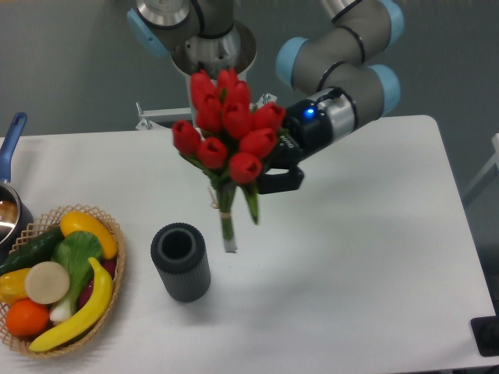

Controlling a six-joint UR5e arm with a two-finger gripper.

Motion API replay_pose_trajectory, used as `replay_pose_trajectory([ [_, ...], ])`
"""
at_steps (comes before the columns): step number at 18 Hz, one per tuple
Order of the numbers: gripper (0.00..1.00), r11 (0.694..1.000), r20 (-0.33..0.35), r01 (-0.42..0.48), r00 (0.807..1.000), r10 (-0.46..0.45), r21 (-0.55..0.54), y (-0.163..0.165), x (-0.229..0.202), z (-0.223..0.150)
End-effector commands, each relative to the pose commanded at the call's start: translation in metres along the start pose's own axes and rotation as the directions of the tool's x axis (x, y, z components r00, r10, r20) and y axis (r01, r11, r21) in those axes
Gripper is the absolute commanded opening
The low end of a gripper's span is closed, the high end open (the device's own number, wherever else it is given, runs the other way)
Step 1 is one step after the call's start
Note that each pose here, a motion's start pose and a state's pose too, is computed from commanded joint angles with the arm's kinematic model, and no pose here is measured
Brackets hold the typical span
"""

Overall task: Insert the flowers into the vase
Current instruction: 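Carry the red tulips over the black vase, stems pointing down, then lower the tulip stems down into the black vase opening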

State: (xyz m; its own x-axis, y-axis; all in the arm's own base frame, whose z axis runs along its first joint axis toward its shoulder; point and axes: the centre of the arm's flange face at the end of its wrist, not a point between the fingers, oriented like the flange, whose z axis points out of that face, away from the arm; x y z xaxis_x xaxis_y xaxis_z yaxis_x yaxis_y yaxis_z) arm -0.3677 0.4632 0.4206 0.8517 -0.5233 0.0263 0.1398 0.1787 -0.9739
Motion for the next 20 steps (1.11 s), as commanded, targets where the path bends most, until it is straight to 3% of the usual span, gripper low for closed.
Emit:
replay_pose_trajectory([
  [20,0.38,0.992,-0.015,0.124,0.992,-0.124,0.000,0.058,0.017,0.011],
])
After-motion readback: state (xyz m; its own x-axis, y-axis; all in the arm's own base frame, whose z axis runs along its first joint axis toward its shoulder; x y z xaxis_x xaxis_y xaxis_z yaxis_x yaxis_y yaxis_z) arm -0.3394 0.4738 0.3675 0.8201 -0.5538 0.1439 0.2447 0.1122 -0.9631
